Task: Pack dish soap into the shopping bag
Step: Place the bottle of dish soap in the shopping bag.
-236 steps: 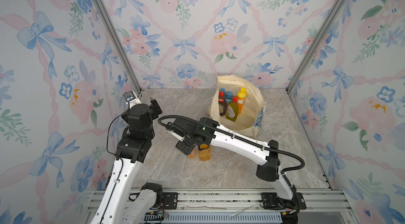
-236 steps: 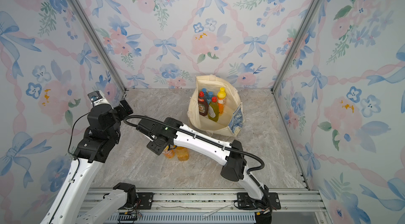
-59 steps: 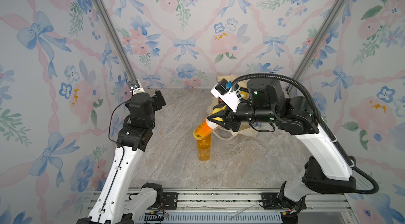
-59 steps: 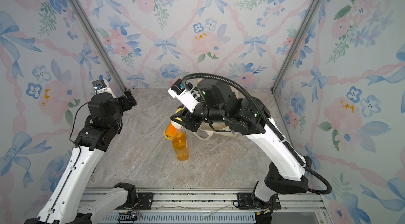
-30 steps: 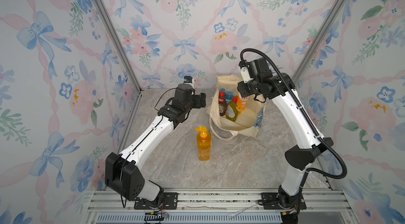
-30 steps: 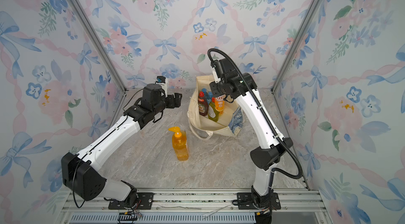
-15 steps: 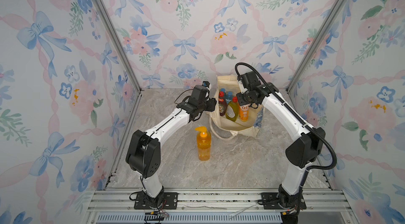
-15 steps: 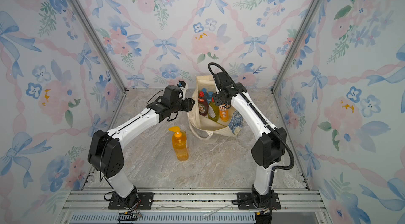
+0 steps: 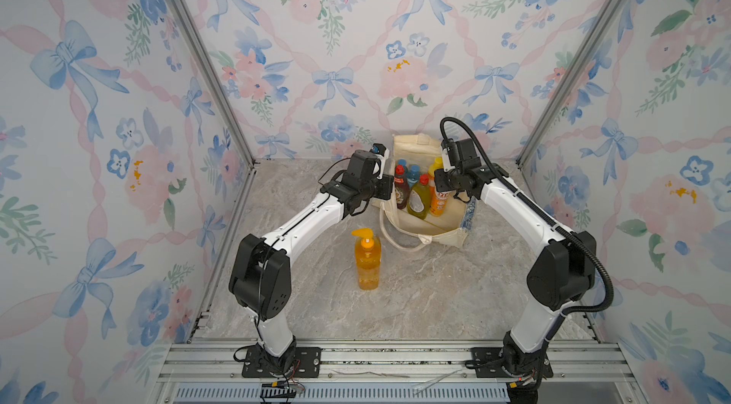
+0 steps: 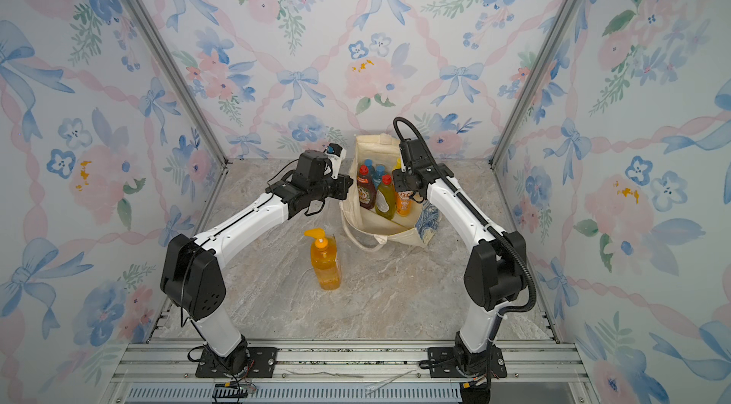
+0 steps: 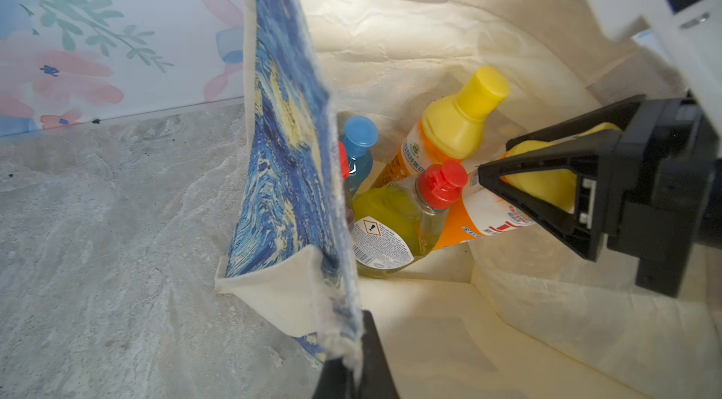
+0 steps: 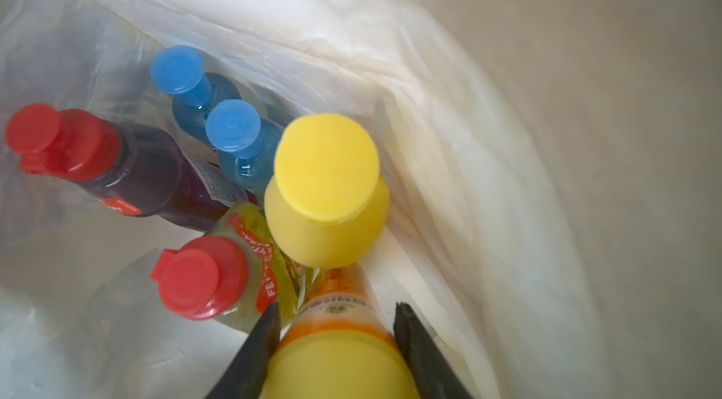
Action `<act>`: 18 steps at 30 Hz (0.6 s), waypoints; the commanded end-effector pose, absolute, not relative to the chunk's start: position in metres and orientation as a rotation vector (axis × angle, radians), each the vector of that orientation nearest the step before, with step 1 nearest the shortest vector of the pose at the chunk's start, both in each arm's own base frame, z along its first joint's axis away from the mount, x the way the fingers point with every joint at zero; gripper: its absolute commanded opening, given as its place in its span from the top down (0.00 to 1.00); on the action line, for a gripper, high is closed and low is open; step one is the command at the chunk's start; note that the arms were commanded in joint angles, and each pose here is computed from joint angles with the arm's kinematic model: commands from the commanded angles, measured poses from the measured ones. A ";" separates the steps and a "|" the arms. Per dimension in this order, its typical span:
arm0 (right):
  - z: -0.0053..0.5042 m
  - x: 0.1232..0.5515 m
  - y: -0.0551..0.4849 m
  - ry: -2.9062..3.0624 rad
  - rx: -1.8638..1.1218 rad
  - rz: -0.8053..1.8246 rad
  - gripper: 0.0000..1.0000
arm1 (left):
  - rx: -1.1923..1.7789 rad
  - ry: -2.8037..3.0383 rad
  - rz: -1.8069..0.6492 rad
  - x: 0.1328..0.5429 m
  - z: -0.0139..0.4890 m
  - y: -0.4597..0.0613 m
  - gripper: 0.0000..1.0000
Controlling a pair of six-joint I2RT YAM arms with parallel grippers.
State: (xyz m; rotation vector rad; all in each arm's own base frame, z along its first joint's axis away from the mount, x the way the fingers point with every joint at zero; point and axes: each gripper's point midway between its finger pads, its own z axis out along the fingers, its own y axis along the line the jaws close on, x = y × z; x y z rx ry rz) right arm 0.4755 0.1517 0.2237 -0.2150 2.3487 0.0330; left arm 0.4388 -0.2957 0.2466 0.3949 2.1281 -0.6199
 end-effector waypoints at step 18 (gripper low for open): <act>0.193 0.477 0.154 2.347 -0.180 0.089 0.87 | 0.483 2.044 -0.673 0.431 0.275 -0.321 1.00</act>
